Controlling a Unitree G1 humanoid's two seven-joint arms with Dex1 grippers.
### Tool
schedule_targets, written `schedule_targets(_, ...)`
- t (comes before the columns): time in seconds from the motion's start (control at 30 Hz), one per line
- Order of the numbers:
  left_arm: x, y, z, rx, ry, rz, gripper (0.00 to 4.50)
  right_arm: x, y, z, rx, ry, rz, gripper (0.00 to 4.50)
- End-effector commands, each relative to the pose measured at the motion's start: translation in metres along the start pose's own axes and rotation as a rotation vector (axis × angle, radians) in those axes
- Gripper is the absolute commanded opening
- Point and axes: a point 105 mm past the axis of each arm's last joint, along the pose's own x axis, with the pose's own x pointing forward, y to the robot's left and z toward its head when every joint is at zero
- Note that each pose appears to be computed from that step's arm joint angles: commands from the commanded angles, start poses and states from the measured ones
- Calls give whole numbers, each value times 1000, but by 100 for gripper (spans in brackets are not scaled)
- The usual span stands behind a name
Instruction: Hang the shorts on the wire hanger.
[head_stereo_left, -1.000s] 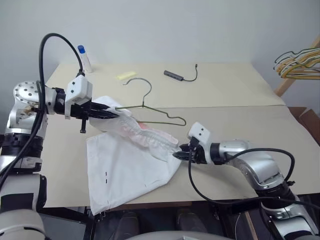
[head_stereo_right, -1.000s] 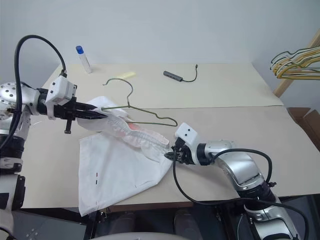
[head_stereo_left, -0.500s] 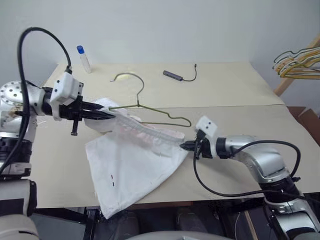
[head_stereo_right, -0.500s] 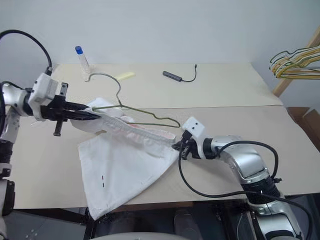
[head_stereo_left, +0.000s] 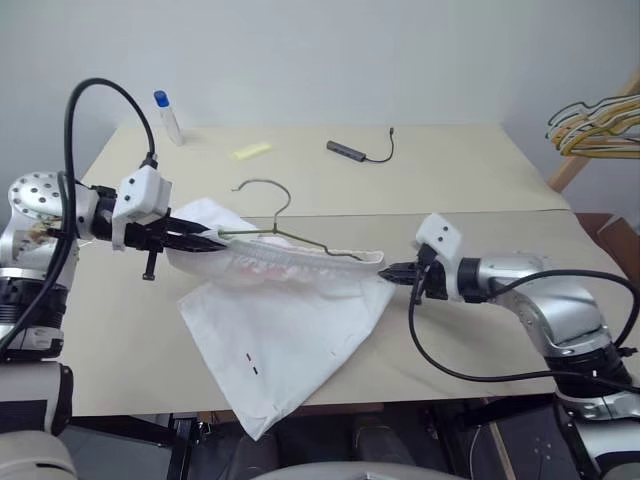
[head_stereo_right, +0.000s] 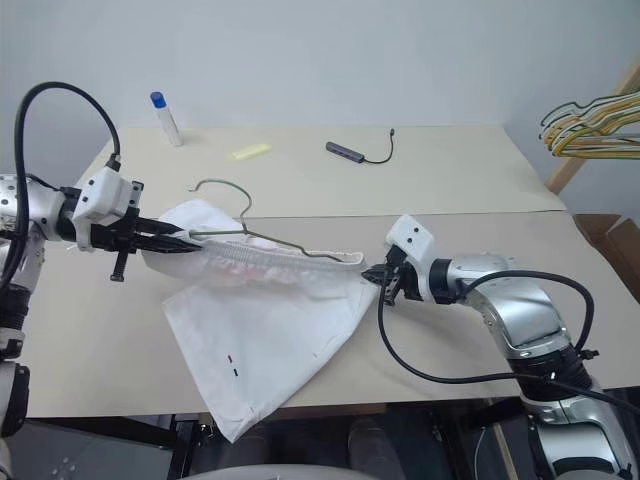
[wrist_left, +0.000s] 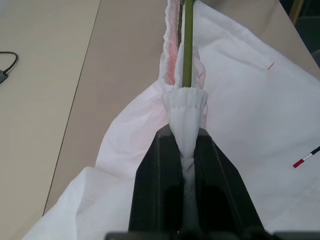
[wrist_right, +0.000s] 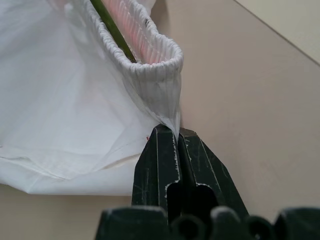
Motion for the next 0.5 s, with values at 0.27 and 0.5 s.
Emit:
schedule_targets(0.27,-4,21,24,138,-2,58,0,-24,-2,92,-449,-22,33,4)
schedule_targets(0.5,-6,26,33,161,-28,86,0,-14,1,107,-551,23,70,4)
